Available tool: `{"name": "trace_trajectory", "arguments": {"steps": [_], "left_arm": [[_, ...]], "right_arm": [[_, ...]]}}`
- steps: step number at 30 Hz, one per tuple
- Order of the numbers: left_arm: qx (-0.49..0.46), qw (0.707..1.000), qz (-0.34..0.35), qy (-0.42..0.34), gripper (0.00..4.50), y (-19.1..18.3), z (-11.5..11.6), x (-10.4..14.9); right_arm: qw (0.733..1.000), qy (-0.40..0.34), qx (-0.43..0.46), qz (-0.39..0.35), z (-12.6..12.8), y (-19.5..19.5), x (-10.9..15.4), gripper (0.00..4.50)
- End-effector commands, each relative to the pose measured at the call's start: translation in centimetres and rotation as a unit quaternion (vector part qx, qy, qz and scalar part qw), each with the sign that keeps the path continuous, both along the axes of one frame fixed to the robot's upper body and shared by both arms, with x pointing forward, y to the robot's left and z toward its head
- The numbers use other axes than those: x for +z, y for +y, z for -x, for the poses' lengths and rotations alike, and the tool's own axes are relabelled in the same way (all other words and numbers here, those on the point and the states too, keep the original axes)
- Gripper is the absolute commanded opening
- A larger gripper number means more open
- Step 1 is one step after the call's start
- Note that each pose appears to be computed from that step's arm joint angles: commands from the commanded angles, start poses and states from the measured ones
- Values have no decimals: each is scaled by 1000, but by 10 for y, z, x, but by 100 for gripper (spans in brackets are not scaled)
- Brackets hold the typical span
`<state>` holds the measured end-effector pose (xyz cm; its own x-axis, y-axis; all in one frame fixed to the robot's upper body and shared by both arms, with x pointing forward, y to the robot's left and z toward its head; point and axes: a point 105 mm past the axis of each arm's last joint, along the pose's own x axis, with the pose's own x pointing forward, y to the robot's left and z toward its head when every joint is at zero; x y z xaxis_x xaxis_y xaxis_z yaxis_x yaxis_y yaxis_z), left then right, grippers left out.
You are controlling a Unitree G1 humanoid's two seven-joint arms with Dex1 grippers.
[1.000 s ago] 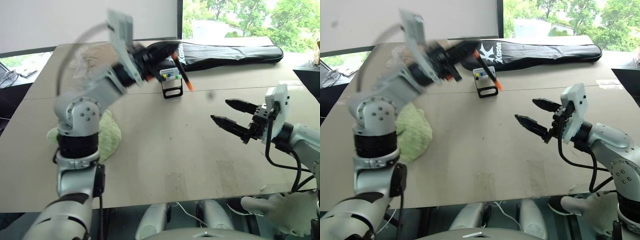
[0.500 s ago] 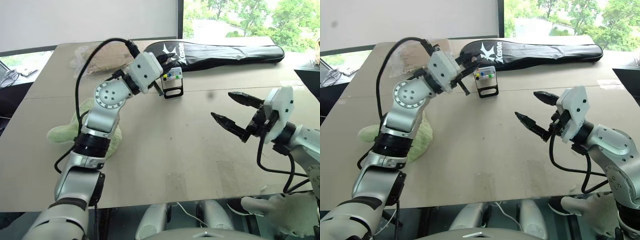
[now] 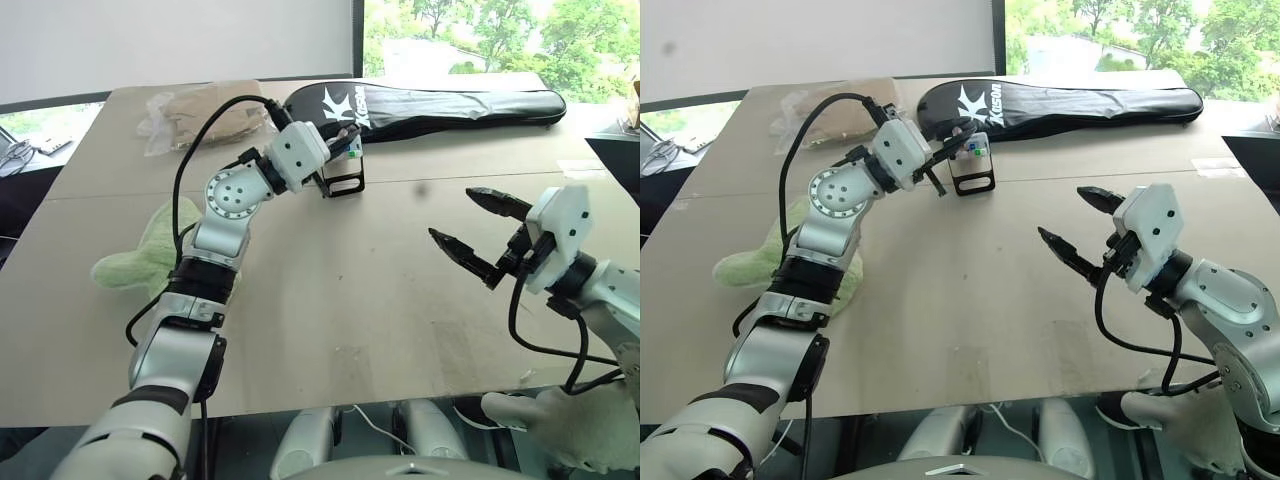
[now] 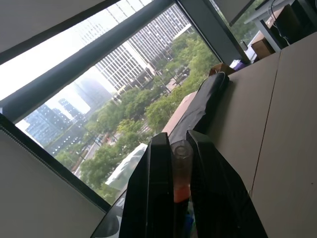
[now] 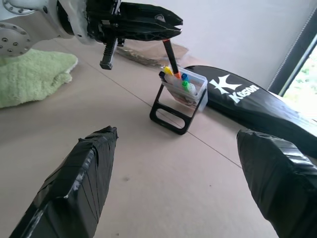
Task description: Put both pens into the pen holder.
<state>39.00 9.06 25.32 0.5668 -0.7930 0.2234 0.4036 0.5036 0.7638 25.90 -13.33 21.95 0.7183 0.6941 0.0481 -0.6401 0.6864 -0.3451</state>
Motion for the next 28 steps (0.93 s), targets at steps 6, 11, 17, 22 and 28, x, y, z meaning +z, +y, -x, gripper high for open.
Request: {"name": "trace_trajectory", "arguments": {"steps": [6, 11, 17, 22, 28], "left_arm": [[8, 999, 16, -37, 48, 5, -8, 15], [-28, 998, 41, -39, 278, 2, 5, 21], [-130, 975, 121, 133, 278, -10, 52, 10], [-55, 939, 151, 305, 278, 14, 85, -39], [11, 901, 162, 402, 278, 38, 123, -75]], "right_arm": [[999, -51, -13, 8, 6, 2, 13, 413], [999, -46, -15, 10, 7, 1, 9, 414], [999, -20, -41, 27, 4, -8, -6, 414], [995, 26, -81, 46, 5, -32, -35, 414], [991, 60, -104, 67, 12, -60, -55, 414]]}}
